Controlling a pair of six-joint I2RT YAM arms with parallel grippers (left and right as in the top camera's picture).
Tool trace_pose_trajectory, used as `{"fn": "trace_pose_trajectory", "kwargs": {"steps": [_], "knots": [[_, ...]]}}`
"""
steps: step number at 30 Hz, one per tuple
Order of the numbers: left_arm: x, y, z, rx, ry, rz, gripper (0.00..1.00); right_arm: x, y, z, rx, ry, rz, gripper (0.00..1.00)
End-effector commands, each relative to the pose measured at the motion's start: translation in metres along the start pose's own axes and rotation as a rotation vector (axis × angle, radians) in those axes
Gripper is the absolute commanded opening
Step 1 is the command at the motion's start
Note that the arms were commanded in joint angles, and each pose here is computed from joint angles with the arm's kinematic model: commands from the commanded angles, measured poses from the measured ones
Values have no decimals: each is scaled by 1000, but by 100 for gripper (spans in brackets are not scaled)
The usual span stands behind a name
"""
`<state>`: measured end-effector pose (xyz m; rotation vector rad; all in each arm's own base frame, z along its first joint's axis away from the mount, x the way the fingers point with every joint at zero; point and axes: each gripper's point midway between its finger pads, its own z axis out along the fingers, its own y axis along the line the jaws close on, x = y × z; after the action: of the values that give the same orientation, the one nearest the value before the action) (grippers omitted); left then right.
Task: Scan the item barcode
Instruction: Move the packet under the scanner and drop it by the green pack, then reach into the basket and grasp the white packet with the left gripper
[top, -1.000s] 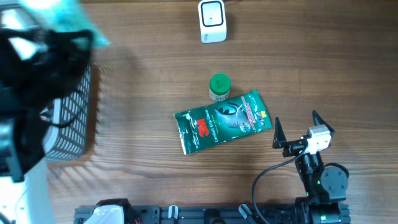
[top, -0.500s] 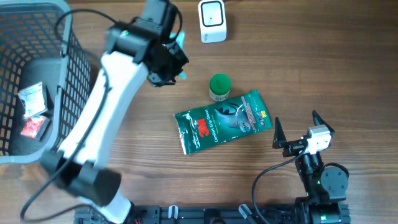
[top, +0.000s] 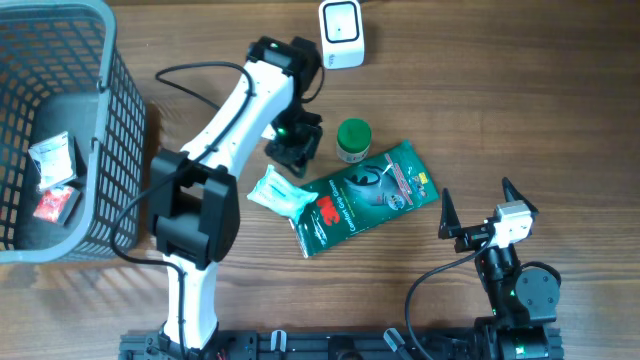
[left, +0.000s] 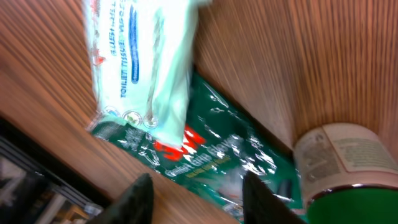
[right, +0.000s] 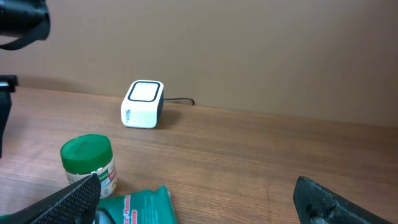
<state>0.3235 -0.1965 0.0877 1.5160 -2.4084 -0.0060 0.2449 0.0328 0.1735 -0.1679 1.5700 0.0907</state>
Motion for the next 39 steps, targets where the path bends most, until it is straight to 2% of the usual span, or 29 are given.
{"fn": "trace_pose_trajectory", "kwargs": {"steps": [1,5,7,9,10,12,15,17,18,21,24,26,29,32,35,39], "knots": [[14,-1,7,-11,-11,-37,49,-2,-1,0,8,-11,-2,100],[19,-6,7,10,-13,138,85,-2,-1,0,8,-11,-3,100],[16,-10,2,37,-32,231,89,-2,-1,0,8,-11,-3,100],[5,-12,-18,92,-118,293,94,-2,-1,0,8,-11,-3,100],[-6,-14,-43,155,-227,348,98,-2,-1,0,8,-11,-2,100],[-13,-19,-73,235,-340,469,100,-2,-1,0,8,-11,-3,100],[-16,-19,-144,382,-579,740,100,-2,-1,0,7,-11,-2,100],[-25,-6,-199,443,-792,814,100,-2,-1,0,8,-11,-2,100],[-40,10,-240,465,-966,745,100,-2,-1,0,8,-11,-3,100],[-69,49,-303,489,-1220,536,100,-2,-1,0,8,-11,-2,100],[-98,85,-336,540,-1297,308,100,-2,-1,0,8,-11,-3,100],[-130,114,-343,609,-1251,48,100,-2,-1,0,8,-11,-2,100],[-179,160,-326,647,-1120,-367,100,-2,-1,0,8,-11,-2,100],[-224,198,-304,638,-976,-683,100,-2,-1,0,8,-11,-2,100],[-258,220,-289,629,-872,-835,100,-2,-1,0,8,-11,-3,100],[-294,227,-253,596,-680,-926,100,-2,-1,0,8,-11,-3,100]]}}
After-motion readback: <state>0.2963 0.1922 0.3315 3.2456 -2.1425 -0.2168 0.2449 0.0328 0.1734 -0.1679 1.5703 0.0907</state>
